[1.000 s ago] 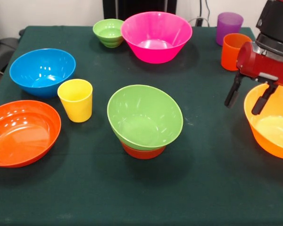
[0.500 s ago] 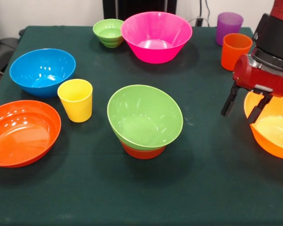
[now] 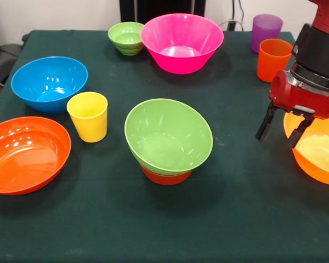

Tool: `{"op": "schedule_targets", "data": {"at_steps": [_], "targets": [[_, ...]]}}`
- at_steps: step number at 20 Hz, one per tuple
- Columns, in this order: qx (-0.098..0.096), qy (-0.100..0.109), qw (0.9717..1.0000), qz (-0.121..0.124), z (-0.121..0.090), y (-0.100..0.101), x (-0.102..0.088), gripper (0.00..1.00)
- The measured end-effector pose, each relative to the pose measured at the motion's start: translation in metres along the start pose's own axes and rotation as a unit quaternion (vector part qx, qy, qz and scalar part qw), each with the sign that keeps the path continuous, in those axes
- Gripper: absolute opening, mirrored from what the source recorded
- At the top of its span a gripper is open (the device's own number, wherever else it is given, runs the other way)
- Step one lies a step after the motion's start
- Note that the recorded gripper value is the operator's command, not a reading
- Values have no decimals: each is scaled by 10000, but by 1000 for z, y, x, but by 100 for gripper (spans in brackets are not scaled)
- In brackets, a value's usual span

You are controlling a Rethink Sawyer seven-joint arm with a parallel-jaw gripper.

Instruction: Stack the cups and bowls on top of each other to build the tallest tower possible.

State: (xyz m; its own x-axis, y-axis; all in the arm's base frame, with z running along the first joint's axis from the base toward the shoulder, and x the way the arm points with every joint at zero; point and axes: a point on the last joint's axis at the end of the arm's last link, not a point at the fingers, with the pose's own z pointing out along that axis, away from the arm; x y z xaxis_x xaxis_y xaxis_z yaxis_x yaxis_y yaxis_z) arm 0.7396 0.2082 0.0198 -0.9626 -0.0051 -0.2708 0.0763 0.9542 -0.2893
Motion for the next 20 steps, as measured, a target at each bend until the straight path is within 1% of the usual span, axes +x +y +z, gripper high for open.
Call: {"op": "schedule_targets", "data": {"at_steps": [7, 11, 15, 16, 17, 18, 20], "targets": [[-1, 3, 10000, 2, 0, 0, 0, 100], [-4, -8, 10000, 46, -9, -5, -2, 100], [-34, -98, 9998, 139, -30, -13, -12, 100], [-53, -154, 9997, 177, -40, -17, -17, 100], [-60, -179, 9996, 190, -43, -18, -20, 100], [-87, -259, 9994, 226, -54, -20, -27, 100], [-101, -300, 9992, 245, -60, -21, -31, 100]]}}
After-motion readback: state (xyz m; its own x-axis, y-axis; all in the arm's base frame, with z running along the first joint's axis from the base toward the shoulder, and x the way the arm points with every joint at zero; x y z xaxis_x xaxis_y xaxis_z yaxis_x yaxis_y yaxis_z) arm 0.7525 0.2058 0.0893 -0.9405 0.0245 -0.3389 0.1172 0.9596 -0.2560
